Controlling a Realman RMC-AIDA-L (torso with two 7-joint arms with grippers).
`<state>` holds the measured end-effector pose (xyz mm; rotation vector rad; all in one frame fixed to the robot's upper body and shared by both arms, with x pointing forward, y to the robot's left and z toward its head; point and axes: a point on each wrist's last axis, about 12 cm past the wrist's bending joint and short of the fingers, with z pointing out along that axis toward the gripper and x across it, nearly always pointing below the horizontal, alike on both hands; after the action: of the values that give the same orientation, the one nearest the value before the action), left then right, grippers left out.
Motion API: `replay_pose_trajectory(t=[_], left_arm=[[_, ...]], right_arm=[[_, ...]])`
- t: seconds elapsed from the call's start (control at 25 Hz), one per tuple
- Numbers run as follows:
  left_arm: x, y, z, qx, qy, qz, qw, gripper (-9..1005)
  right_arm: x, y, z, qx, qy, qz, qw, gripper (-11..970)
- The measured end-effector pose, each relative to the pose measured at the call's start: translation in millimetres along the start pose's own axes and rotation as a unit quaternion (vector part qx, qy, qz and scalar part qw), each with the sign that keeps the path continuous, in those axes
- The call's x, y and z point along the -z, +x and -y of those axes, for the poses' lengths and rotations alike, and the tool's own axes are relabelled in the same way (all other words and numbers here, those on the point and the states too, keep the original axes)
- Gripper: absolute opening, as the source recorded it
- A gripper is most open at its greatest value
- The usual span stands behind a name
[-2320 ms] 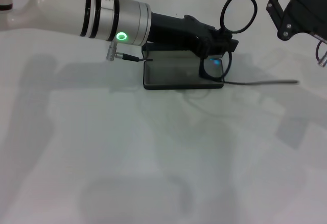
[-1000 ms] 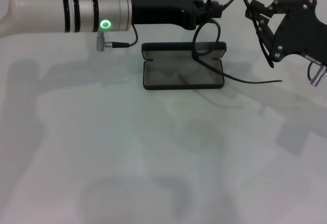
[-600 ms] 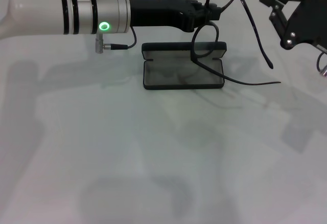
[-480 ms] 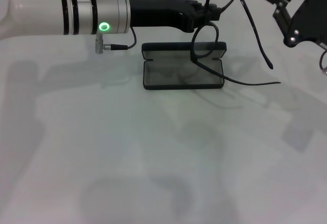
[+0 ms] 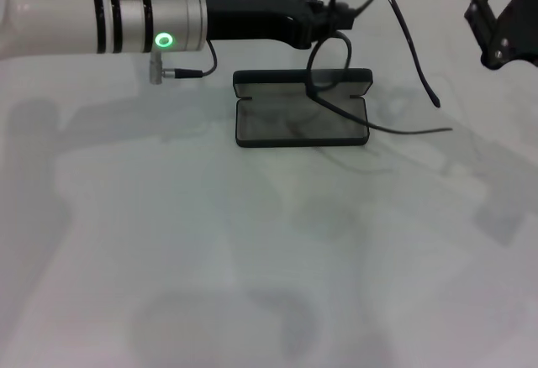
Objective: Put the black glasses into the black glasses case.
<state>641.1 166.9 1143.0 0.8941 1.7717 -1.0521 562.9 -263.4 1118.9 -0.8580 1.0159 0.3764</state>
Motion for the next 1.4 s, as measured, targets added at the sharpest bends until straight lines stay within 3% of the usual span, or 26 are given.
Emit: replay_pose_trajectory(t=[0.24,0.32,0.56,0.8,1.04,1.28,1.4], left_arm=[[9.6,-4.6,-3.9,-0.011,-0.012,0.036,0.999,115],[11.3,-5.6,-2.6,-0.021,-0.007,0.05,0.999,115],[10.2,-7.8,-0.7,-0.029,0.0,0.055,0.998,115],[6.4,-8.2,1.7,-0.032,0.006,0.053,0.998,115],[5.9,-7.9,2.0,-0.032,0.007,0.052,0.998,114],[10.7,-5.4,-0.4,-0.029,0.0,0.054,0.998,114],[11.4,-5.7,-0.5,-0.03,0.0,0.055,0.998,114]], right_arm=[[6.4,-7.6,8.5,-0.061,-0.057,-0.01,0.996,61],[8.3,-14.1,9.1,-0.084,-0.102,-0.006,0.991,61],[-6.1,-21.1,6.8,-0.111,-0.179,-0.013,0.978,60],[-32.2,-7.9,1.3,-0.109,-0.172,-0.062,0.977,60],[-38.1,-5.4,-2.1,-0.105,-0.176,-0.074,0.976,59],[3.4,-18.8,16.8,-0.094,-0.129,-0.042,0.986,58],[22.7,-14.3,23.5,-0.095,-0.092,-0.067,0.989,58]])
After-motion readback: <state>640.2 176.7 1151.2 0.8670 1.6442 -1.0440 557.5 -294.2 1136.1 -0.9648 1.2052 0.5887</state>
